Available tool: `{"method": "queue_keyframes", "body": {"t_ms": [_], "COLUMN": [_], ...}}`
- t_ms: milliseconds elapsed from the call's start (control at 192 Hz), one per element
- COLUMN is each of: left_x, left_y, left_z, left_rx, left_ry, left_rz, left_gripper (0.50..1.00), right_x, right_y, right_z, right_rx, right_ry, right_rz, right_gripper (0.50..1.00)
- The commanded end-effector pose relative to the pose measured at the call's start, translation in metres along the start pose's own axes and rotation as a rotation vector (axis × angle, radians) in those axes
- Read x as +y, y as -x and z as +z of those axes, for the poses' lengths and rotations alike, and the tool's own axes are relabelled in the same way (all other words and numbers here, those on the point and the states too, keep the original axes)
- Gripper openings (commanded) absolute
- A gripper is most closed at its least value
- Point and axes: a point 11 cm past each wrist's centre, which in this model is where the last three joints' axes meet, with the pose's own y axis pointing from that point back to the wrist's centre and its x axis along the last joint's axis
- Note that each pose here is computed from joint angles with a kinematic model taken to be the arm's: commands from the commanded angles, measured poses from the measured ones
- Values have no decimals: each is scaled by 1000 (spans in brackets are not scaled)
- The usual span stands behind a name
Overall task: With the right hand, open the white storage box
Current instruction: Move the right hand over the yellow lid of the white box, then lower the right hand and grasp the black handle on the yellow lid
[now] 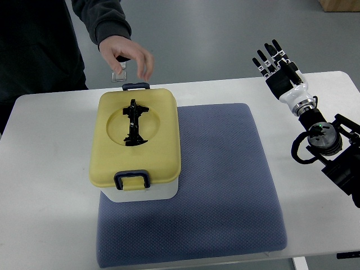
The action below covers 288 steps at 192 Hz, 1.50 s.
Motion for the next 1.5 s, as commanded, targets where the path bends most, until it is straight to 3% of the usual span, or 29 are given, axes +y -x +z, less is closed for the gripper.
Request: {"method": "queue_keyframes", "body": {"t_ms": [0, 307, 448, 609, 755, 1010, 1094, 1255, 1495], "left_x": [0, 0, 0, 0, 0, 0, 0, 0, 0], "left_y": [0, -1, -1, -1, 0, 0, 1, -1, -1], "left_z": [1, 0, 0, 0, 0, 0, 0, 0, 0], "left_rx": [0, 4, 4, 3, 3, 3, 3, 4, 5], "left_ry": [1, -7, -7, -7, -7, -7, -7, -7, -7], "left_rz": [1, 10, 8, 5, -3, -6, -7, -3, -1], "left_gripper": [1000, 1000, 1000, 1000, 1000, 1000, 1000, 1000, 1000], "right_x": [0, -2, -7, -28, -46, -44, -38, -21, -9], "right_y": [0, 2, 20, 83, 144, 226, 247, 289, 289], "right_z": [0, -2, -2, -16, -12, 12, 22, 52, 88], "right_rx": [0, 7, 102, 467, 1012, 1759, 1882, 1991, 2151], "right_ry": [0, 2, 41, 118, 259, 465, 455, 250, 6], "right_rz": [0, -5, -78, -297, -539, -957, -1079, -1345, -1532], "right_gripper": [932, 932, 932, 930, 932, 930, 930, 928, 924]}}
